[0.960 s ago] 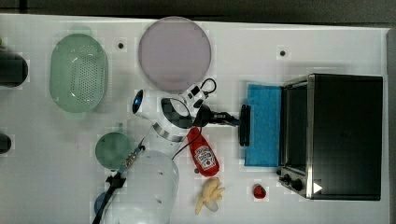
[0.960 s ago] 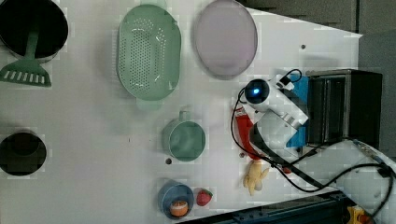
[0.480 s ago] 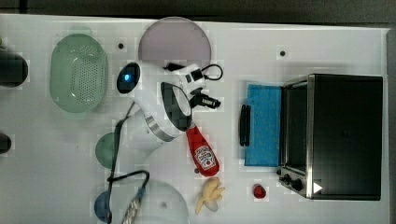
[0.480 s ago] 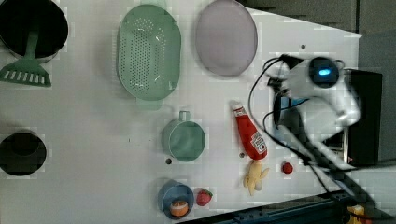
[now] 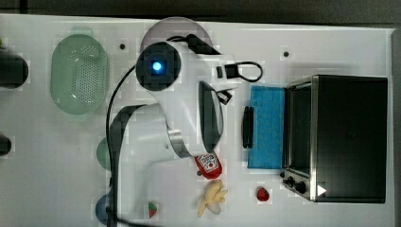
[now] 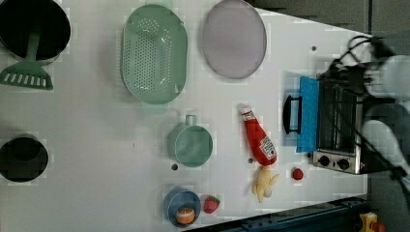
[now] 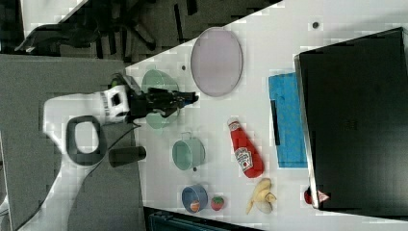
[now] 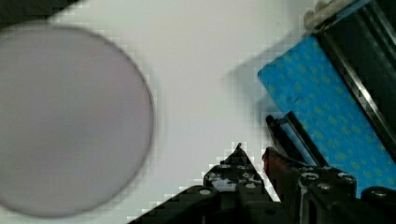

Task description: Flap open oven.

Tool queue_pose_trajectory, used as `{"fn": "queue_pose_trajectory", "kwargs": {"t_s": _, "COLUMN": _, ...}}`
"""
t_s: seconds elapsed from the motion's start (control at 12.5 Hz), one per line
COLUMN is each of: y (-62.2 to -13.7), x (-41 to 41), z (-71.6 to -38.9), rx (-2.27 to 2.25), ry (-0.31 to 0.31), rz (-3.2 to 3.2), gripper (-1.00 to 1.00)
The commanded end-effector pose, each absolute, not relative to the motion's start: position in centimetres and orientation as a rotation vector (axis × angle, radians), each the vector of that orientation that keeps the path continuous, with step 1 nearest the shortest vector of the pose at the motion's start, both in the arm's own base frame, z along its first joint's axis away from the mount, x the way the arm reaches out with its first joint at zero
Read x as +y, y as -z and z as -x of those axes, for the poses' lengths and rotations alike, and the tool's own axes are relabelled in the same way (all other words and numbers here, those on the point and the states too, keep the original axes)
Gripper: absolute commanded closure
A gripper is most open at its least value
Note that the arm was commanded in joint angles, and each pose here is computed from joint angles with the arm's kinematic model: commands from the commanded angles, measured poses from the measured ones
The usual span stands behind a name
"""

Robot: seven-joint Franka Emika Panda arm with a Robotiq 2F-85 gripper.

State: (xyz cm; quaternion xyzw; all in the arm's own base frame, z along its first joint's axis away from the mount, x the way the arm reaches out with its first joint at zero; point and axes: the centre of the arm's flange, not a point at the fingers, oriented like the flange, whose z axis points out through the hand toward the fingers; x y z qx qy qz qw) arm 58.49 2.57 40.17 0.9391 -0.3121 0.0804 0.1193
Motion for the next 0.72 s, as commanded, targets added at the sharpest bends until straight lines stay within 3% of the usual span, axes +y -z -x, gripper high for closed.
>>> {"fn": "queue_pose_trajectory", "kwargs": {"t_s": 0.08, "y": -43.7, "x": -0.6, "z": -56.9, "rx": -1.089, "ry": -0.211, "rz": -2.741, "gripper": 0.65}}
{"fn": "queue_pose_trajectory", "kwargs": {"t_s": 0.48, "y": -49.6, "x": -0.8, "z": -53.2, "rx": -1.307, "ry": -0.028, "rz": -2.839, "gripper": 0.65}}
{"fn": "queue_pose_trajectory", "kwargs": {"t_s": 0.72, "y": -53.4, "x": -1.3, "z": -51.5, "rx": -1.331, "ry": -0.074, "rz": -2.89, "gripper": 0.65}}
